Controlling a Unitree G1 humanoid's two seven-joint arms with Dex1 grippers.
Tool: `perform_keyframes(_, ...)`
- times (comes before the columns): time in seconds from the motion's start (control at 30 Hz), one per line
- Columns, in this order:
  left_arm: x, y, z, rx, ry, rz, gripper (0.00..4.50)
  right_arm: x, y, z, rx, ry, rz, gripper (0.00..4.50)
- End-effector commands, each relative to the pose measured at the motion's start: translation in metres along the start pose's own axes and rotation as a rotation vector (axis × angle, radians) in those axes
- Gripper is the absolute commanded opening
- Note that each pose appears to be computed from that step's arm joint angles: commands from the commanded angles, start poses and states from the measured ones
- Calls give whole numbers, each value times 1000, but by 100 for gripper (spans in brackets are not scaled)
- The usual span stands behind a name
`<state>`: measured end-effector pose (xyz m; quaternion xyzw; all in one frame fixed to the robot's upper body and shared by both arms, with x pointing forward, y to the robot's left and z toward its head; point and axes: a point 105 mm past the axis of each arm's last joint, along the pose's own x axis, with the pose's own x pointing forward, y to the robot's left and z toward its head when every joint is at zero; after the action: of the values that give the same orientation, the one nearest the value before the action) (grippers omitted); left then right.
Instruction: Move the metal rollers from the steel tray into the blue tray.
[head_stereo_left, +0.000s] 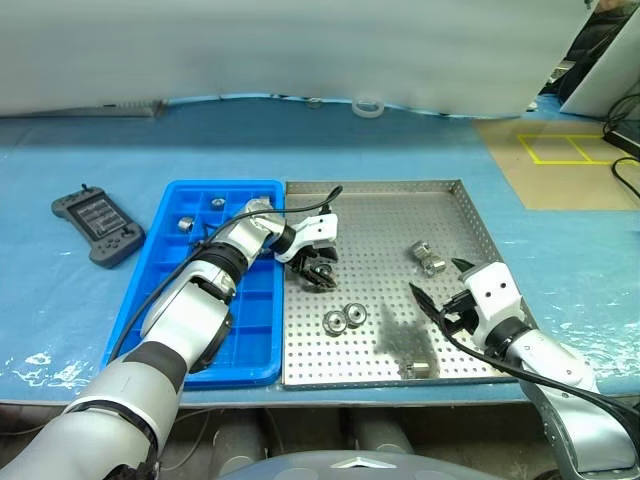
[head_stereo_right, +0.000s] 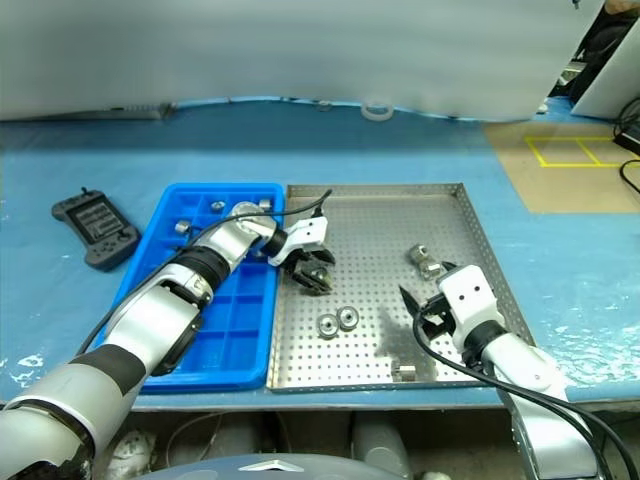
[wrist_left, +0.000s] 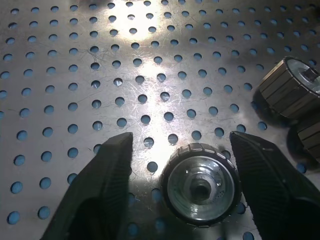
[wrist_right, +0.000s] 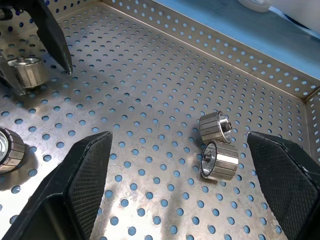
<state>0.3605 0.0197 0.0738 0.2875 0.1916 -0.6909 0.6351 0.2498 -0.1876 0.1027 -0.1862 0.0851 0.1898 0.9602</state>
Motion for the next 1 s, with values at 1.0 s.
perform_keyframes(1.0,-91,-9,73,0,-485,130,172,12,23,80,1,-202,454,450)
